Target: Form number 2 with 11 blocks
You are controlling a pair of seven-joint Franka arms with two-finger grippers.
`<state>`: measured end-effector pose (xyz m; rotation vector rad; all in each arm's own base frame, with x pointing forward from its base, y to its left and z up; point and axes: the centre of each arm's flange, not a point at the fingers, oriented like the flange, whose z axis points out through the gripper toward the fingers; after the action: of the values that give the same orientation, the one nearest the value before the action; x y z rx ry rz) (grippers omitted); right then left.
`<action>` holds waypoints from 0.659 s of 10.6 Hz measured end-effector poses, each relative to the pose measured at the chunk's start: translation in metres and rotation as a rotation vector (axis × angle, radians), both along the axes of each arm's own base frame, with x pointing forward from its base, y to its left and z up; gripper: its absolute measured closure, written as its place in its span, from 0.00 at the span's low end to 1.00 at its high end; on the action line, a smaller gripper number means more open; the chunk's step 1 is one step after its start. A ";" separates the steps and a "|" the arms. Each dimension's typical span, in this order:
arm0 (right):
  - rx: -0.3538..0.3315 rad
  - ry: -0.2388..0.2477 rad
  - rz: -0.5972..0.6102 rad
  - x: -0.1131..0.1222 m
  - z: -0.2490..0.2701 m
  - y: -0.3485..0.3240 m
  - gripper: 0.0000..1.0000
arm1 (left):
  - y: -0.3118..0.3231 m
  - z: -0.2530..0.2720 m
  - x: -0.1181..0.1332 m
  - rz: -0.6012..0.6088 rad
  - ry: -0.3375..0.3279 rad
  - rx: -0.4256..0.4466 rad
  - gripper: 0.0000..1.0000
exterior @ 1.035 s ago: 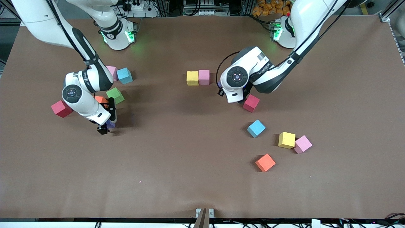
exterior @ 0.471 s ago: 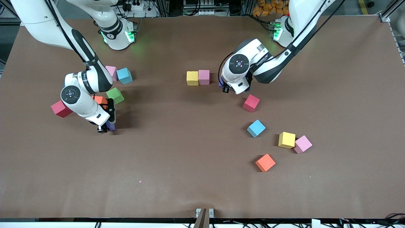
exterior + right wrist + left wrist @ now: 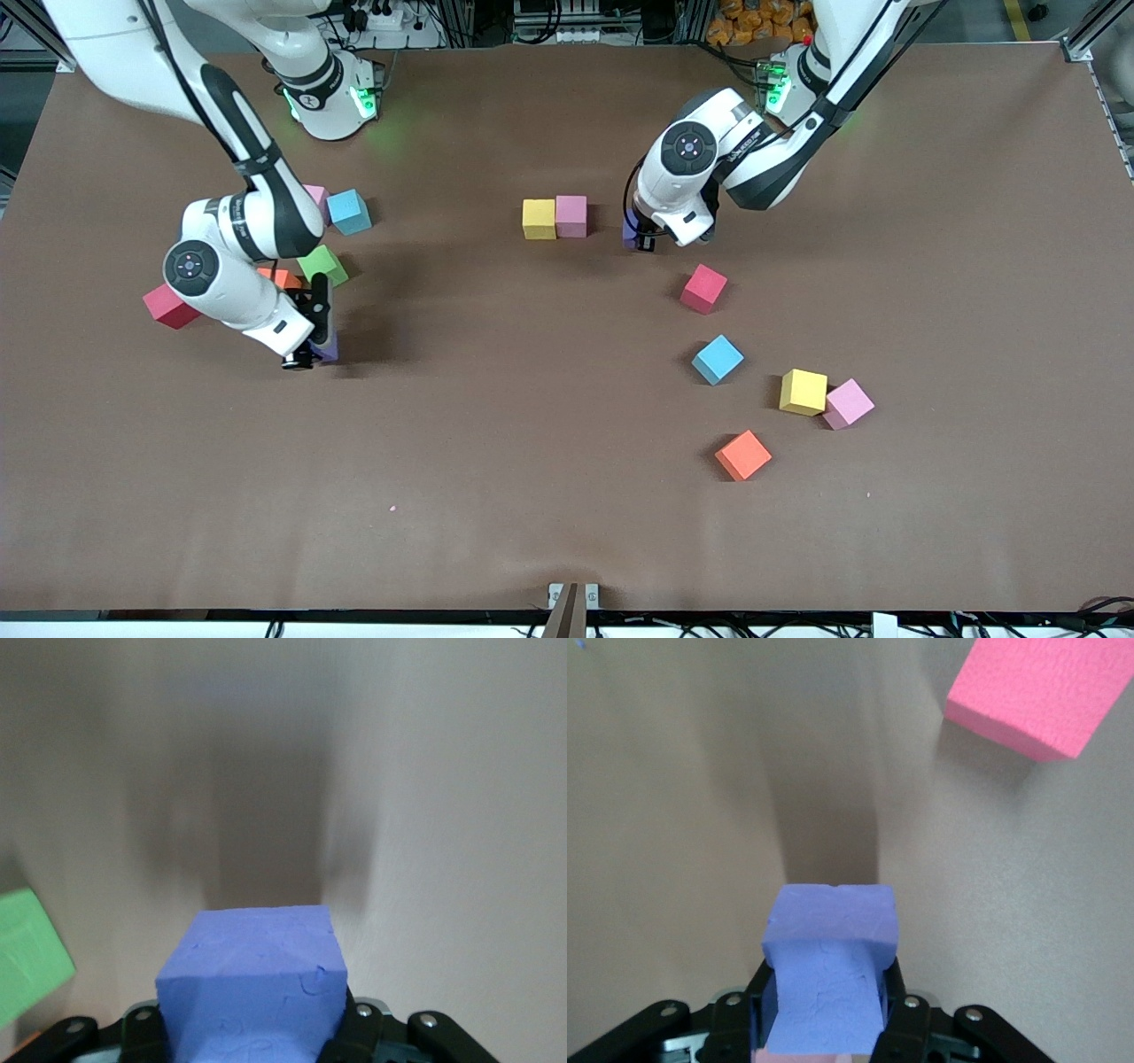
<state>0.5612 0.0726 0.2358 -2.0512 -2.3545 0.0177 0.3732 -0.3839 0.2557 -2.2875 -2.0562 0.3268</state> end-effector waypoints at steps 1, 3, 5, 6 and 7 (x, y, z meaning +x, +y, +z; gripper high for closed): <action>0.005 -0.009 0.008 0.004 0.008 0.009 0.40 | 0.000 -0.005 -0.006 0.014 -0.019 -0.024 0.51; 0.006 -0.015 0.009 0.008 0.012 0.010 0.40 | -0.001 -0.012 -0.017 0.024 -0.037 -0.051 0.51; 0.007 -0.023 0.010 0.011 0.015 0.011 0.40 | -0.005 -0.013 -0.024 0.031 -0.058 -0.079 0.51; 0.008 -0.026 0.015 0.012 0.016 0.016 0.40 | -0.007 -0.013 -0.026 0.039 -0.071 -0.096 0.51; 0.008 -0.026 0.019 0.011 0.016 0.019 0.40 | -0.009 -0.014 -0.030 0.057 -0.079 -0.109 0.51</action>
<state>0.5723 0.0920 0.2517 -2.0379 -2.3844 -0.0185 0.3435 -0.3933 0.2418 -2.3427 -2.1968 0.3654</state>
